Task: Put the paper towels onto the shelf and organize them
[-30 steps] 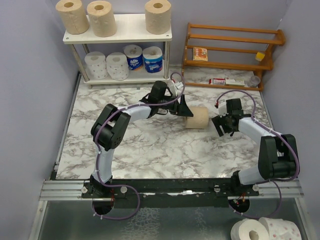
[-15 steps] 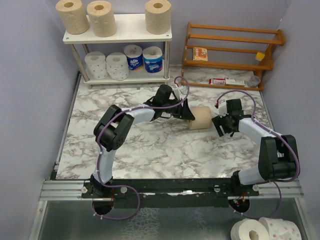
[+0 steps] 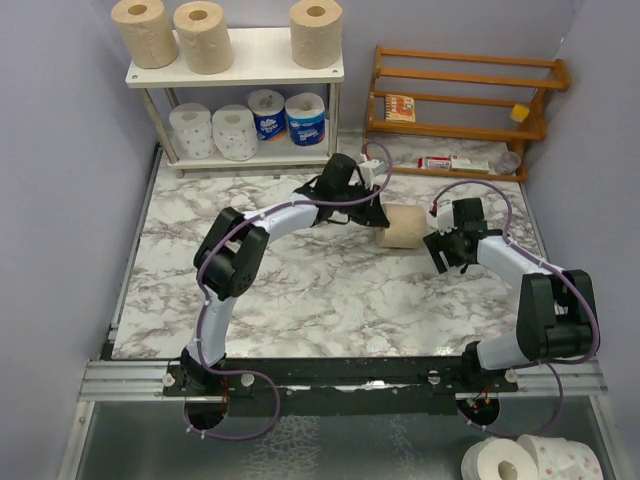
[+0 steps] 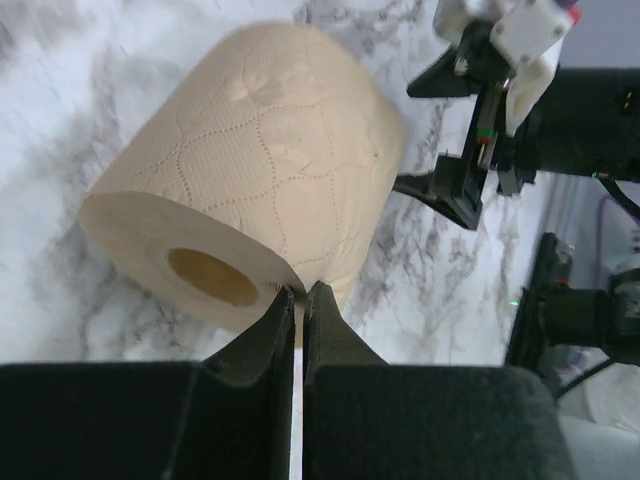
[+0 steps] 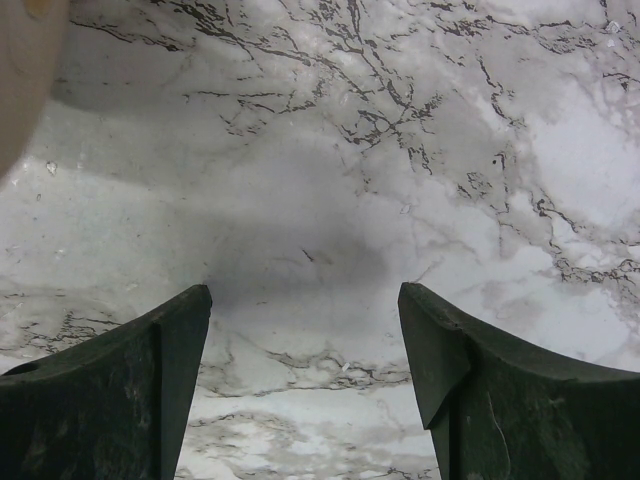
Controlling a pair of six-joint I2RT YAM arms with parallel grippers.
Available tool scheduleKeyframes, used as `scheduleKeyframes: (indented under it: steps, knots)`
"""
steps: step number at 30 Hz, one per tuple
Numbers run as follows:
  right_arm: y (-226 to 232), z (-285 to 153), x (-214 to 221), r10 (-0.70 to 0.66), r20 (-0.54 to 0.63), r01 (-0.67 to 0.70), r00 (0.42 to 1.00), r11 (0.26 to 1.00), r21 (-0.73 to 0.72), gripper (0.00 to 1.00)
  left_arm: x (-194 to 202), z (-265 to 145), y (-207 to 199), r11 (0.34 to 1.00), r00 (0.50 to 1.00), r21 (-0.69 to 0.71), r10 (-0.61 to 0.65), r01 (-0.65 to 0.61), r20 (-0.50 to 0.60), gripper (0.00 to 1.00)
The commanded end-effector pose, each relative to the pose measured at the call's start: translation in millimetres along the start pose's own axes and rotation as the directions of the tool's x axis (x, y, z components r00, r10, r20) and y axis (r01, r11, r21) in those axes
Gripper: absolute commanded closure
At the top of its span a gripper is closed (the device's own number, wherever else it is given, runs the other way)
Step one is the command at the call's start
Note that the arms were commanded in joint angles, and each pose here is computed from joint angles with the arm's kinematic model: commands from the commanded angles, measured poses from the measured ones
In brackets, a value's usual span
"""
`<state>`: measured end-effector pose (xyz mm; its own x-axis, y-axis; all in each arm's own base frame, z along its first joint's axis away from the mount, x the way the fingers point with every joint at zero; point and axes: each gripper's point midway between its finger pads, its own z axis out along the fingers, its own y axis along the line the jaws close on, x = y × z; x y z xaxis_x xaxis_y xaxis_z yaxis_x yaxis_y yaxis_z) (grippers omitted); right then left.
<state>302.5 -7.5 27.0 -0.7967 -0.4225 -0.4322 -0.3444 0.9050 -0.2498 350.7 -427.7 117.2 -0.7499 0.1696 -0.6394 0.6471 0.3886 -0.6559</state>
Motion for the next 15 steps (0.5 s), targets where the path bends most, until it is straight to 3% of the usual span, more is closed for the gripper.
scheduleKeyframes:
  steps: [1,4,7,9,12,15]
  knots:
    - [4,3,30,-0.016,-0.096,0.015,0.995,1.0,-0.013,0.23,-71,-41,-22,0.896,0.906,-0.151,0.423,-0.418,-0.002,1.0]
    - [4,2,30,-0.017,-0.094,0.016,0.995,1.0,-0.01,0.23,-98,-79,-25,0.731,0.771,-0.256,0.625,-0.633,-0.12,1.0]
    - [0,-1,27,-0.01,-0.081,0.011,0.997,1.0,0.009,0.23,-112,-111,-25,0.568,0.647,-0.318,0.716,-0.759,-0.263,1.0]
    - [0,-4,22,-0.01,-0.059,0.011,0.998,1.0,0.007,0.23,-111,-127,-28,0.437,0.544,-0.335,0.747,-0.835,-0.382,1.0]
    - [2,-5,19,-0.016,-0.051,0.016,0.999,1.0,-0.005,0.23,-105,-147,-26,0.191,0.35,-0.319,0.742,-0.928,-0.573,1.0]
    - [3,-4,20,-0.021,-0.059,0.021,0.998,1.0,0.0,0.23,-90,-155,-20,0.114,0.272,-0.272,0.702,-0.955,-0.658,1.0]
